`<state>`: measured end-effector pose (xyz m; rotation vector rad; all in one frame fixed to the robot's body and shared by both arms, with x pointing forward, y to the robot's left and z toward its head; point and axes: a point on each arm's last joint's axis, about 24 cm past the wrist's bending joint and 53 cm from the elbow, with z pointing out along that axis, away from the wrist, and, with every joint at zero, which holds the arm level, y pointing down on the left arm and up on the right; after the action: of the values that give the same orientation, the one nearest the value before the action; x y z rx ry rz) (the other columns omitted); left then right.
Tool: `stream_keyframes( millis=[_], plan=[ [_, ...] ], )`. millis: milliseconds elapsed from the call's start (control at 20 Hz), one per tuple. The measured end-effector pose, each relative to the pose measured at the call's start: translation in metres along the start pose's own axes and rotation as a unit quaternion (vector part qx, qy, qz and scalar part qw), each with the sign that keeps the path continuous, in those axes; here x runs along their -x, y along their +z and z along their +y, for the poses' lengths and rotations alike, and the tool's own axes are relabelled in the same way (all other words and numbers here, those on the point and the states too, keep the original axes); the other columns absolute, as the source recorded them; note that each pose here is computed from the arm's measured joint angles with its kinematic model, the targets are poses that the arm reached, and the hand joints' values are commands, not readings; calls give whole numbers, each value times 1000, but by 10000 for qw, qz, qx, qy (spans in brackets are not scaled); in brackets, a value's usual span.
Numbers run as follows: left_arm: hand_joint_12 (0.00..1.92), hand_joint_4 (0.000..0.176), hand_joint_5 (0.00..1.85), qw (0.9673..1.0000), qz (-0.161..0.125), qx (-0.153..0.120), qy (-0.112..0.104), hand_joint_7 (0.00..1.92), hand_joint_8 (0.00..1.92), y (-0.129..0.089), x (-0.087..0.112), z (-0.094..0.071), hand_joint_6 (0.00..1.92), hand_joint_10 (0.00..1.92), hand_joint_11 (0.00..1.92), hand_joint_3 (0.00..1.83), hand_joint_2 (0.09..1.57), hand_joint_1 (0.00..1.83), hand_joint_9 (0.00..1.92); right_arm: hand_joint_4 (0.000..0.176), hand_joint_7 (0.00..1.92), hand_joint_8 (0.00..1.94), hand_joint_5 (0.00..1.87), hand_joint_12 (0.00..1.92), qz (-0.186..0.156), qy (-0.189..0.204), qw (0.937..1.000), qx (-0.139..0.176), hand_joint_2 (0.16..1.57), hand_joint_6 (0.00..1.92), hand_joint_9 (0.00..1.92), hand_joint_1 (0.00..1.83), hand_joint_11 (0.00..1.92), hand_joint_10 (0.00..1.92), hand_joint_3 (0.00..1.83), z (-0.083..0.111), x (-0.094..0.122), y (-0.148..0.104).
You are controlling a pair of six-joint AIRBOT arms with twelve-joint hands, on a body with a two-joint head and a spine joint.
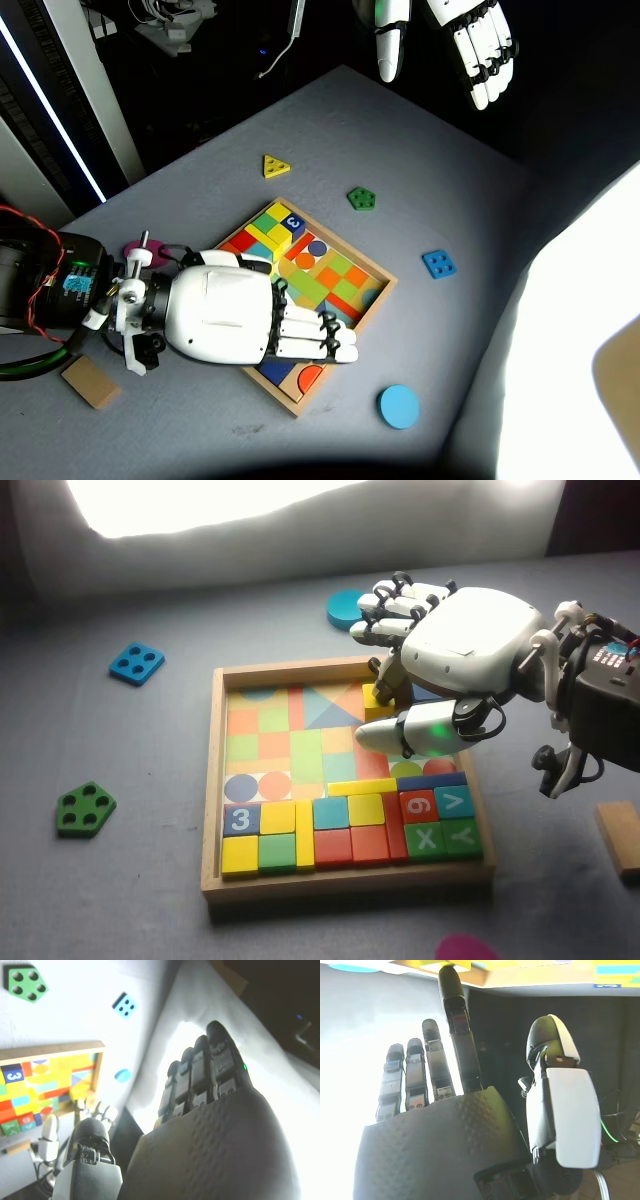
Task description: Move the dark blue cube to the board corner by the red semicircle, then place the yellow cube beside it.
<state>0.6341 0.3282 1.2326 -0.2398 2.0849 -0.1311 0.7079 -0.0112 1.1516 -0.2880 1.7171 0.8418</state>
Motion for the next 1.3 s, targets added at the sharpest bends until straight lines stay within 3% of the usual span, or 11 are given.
stream_keyframes(
  millis=[650,1300],
  plan=[
    [373,0,34,10000,-4,1,2,58,7,0,0,0,8,6,0,1,1155,0,62,0,186,0,918,0,-73,-128,9998,-131,1200,1,0,0,0,0,6,-15,5,-4],
    [305,0,16,10000,-2,2,0,38,0,0,0,0,0,1,0,0,1157,0,44,0,211,5,929,0,-156,-245,9994,-190,1205,5,12,0,0,5,5,-22,16,-6]
  ],
)
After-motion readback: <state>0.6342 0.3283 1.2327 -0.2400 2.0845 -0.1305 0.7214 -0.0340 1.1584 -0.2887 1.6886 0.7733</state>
